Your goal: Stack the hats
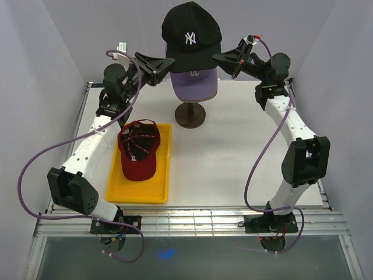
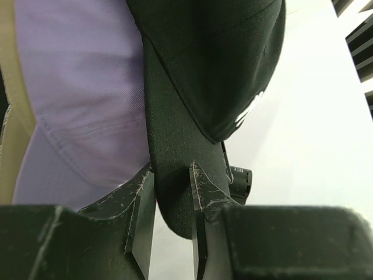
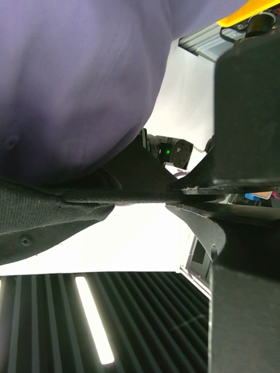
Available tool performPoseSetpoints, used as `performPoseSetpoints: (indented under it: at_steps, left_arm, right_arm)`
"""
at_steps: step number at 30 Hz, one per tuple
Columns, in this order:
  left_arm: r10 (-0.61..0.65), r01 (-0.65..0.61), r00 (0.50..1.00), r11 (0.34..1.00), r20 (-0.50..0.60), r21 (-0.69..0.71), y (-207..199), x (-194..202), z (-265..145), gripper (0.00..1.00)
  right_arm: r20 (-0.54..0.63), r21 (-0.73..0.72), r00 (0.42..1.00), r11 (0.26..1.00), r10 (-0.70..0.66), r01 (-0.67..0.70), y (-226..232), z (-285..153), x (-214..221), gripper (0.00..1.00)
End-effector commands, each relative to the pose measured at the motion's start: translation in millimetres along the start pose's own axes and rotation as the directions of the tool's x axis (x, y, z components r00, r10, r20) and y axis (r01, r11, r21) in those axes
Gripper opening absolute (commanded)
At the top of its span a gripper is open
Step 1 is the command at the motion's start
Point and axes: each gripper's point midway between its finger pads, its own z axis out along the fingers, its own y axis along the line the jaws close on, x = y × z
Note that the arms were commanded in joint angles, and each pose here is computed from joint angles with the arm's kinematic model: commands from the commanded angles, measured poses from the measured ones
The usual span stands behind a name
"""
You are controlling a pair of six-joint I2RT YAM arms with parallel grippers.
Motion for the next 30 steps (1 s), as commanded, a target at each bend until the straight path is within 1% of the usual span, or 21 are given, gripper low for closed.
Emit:
performPoseSetpoints:
  at_steps: [1, 8, 17, 30]
  left_arm:
    - [0.074, -0.065, 0.992, 0.995, -0.104, 0.081, -28, 32, -21, 0.0]
    - [0.077, -0.072, 0.991, 0.996, -0.11, 0.053, -13, 36, -25, 0.0]
    - [0.082, -0.08, 0.985, 0.997, -0.153, 0.023, 7, 46, -25, 0.0]
    - [0.059, -0.069, 0.987, 0.996, -0.146, -0.06, 43, 55, -39, 0.0]
  right_arm:
    - [-0.057, -0.015, 0.994, 0.995, -0.096, 0.096, 4, -4, 22, 0.08]
    - [-0.073, 0.018, 0.991, 0.994, -0.11, 0.112, -16, -10, 27, 0.08]
    - [-0.057, 0.059, 0.997, 0.997, -0.052, 0.055, -55, -20, 25, 0.08]
    - [-0.054, 0.122, 0.997, 0.991, -0.051, 0.057, -81, -26, 19, 0.08]
